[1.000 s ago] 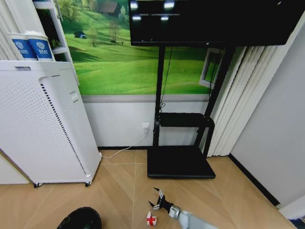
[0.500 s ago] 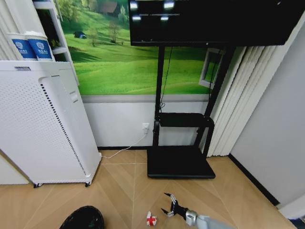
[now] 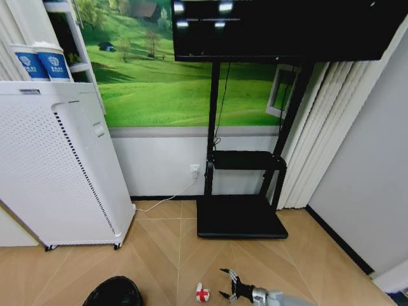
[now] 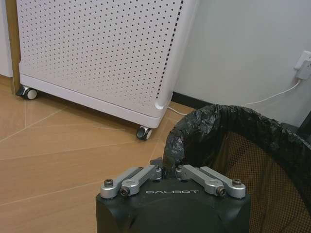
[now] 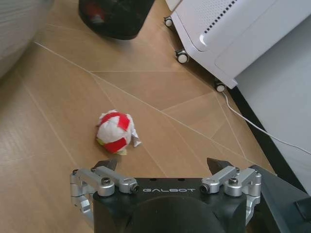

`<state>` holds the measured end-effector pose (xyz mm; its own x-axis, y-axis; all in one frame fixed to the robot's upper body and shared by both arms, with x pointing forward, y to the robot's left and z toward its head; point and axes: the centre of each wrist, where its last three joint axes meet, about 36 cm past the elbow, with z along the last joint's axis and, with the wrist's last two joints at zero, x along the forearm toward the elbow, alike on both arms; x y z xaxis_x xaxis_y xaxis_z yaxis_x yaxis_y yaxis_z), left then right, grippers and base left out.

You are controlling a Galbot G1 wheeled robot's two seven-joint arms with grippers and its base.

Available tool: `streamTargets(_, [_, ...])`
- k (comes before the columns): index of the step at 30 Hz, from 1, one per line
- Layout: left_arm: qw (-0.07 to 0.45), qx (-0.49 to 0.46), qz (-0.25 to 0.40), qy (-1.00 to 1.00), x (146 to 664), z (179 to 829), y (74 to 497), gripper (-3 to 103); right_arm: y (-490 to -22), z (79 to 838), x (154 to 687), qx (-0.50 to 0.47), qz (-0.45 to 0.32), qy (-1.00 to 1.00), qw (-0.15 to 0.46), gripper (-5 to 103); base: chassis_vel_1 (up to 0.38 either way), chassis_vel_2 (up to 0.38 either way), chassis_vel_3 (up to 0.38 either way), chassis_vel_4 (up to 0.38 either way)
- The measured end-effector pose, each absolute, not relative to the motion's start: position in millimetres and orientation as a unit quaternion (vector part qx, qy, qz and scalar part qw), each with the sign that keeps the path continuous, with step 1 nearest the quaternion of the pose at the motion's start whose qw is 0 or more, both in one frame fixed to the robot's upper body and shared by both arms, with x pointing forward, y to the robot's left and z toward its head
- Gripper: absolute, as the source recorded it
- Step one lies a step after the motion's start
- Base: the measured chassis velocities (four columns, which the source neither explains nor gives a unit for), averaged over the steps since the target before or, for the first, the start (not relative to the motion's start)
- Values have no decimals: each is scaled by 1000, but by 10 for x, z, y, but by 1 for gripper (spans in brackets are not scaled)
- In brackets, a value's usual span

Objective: Pick up the trash bin and place the garbage on the floor into it.

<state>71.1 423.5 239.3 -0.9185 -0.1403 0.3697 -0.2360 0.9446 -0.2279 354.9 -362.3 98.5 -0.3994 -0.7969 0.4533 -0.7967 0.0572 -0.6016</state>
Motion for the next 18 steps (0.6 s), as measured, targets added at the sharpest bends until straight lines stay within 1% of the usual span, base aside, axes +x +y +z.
streamTargets(12, [179,103,132,-970,669,2483,4258,6,-3709,1008,3583,-551,-425,718,0,100,0,0,0,0])
streamTargets(16, [185,110,124,-969,534,2526,4324,6,-3688,997,3575,-551,-423,719,1,100,0,0,0,0])
streamTargets(18, [197,118,116,-966,297,2624,4332,6,-3622,944,3458,-561,-416,716,2,100,0,0,0,0])
